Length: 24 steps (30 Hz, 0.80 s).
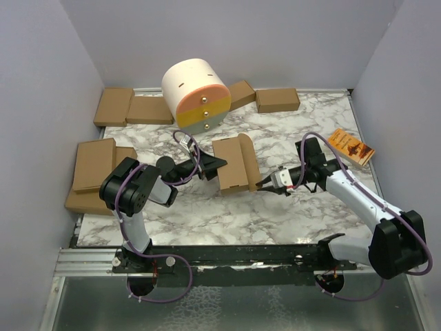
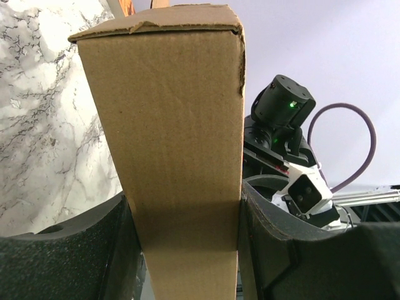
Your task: Fold the paper box
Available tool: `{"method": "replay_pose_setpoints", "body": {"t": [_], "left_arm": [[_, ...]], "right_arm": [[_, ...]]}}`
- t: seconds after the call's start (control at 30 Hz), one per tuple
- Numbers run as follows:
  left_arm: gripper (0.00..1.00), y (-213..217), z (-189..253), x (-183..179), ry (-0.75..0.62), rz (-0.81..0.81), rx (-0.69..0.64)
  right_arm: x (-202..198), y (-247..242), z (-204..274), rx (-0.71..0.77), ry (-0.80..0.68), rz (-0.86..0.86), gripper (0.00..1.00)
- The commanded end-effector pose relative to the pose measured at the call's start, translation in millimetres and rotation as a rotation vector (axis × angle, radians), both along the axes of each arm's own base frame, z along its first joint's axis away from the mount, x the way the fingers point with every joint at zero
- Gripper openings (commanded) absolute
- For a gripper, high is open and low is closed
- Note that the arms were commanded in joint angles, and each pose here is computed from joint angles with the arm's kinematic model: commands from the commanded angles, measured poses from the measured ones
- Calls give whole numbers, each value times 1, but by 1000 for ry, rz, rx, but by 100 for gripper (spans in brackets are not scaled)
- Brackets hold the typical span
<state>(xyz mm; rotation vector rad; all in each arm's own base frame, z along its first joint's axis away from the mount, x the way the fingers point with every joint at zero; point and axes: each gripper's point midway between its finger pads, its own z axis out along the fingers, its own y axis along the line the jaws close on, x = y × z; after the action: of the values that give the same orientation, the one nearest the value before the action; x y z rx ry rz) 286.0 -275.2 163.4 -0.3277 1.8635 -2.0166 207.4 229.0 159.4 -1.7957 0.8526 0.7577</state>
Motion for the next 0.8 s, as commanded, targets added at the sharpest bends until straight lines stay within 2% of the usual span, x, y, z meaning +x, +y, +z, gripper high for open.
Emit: {"method": "replay_pose_setpoints", "body": {"t": [0.0, 0.27, 0.6, 0.67, 0.77], "left_arm": [[31, 3, 52, -15, -312, -31, -84], [31, 3, 56, -16, -342, -31, -82], [31, 2, 55, -14, -348, -31, -79], [31, 1, 55, -14, -353, -33, -79], [31, 1, 57, -14, -366, -37, -77]], "right_arm": [[4, 8, 13, 36, 110, -25, 18], [16, 8, 8, 1, 230, -124, 14], [13, 6, 5, -11, 304, -155, 14], [10, 6, 6, -8, 302, -144, 20], [5, 7, 17, 6, 327, -126, 32]]}}
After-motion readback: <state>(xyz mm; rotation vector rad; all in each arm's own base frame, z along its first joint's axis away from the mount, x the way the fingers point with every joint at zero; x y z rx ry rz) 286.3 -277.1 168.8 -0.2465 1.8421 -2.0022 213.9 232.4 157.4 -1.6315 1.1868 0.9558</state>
